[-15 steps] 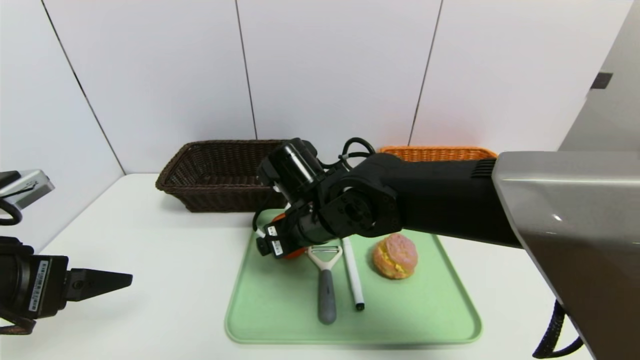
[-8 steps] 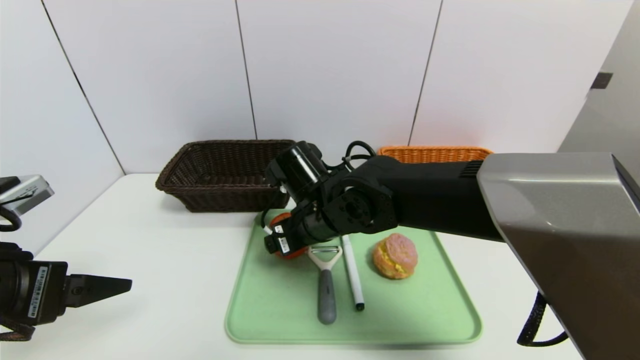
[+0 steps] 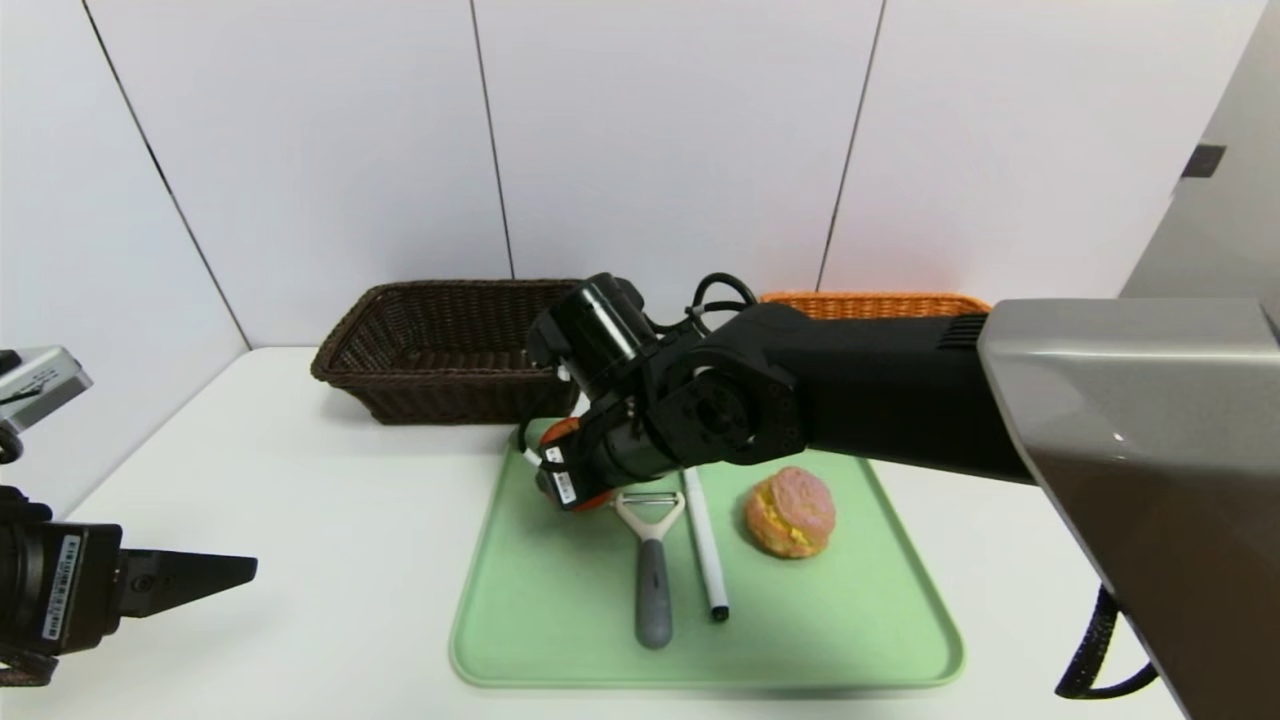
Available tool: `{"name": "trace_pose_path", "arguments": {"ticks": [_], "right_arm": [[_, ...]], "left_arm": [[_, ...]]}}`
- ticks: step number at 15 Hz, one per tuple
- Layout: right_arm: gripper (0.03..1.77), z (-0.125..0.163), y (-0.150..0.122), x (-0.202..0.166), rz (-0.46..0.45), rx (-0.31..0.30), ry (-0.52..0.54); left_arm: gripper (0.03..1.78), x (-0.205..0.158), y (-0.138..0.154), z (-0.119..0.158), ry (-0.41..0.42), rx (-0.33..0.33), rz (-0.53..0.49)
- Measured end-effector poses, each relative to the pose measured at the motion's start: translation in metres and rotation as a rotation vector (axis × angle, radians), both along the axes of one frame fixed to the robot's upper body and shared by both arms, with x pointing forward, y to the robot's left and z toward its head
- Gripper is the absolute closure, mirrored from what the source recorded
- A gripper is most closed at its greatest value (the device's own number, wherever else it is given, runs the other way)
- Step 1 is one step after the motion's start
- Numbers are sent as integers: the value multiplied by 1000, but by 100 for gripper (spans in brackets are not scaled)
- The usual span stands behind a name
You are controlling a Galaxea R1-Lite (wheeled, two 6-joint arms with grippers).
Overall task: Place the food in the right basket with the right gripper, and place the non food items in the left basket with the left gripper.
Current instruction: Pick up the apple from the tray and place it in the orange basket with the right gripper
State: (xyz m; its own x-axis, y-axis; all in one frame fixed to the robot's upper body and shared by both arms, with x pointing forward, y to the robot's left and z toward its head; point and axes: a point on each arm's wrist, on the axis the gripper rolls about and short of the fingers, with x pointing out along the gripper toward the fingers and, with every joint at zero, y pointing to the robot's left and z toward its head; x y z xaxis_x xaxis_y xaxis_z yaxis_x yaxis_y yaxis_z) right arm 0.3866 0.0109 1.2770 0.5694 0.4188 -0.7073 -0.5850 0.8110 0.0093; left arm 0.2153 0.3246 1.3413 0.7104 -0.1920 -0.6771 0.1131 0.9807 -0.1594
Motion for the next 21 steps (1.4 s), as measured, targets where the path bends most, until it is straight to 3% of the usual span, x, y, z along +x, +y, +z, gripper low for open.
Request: {"name": "trace_pose_path", "arguments": {"ticks": [5, 11, 16, 21], "right_arm": [[63, 49, -16, -18, 12, 78, -58], [63, 120, -56, -44, -4, 193, -163], [63, 146, -104, -24, -131, 229, -228], [63, 139, -162, 25, -335, 193, -237]], "left_arm": [[12, -3, 0, 2, -12, 0, -1], [12, -4, 0, 4, -24, -2, -1], [12, -3, 0, 5, -40, -3, -3], [12, -2, -1, 4, -40, -3, -7]]}}
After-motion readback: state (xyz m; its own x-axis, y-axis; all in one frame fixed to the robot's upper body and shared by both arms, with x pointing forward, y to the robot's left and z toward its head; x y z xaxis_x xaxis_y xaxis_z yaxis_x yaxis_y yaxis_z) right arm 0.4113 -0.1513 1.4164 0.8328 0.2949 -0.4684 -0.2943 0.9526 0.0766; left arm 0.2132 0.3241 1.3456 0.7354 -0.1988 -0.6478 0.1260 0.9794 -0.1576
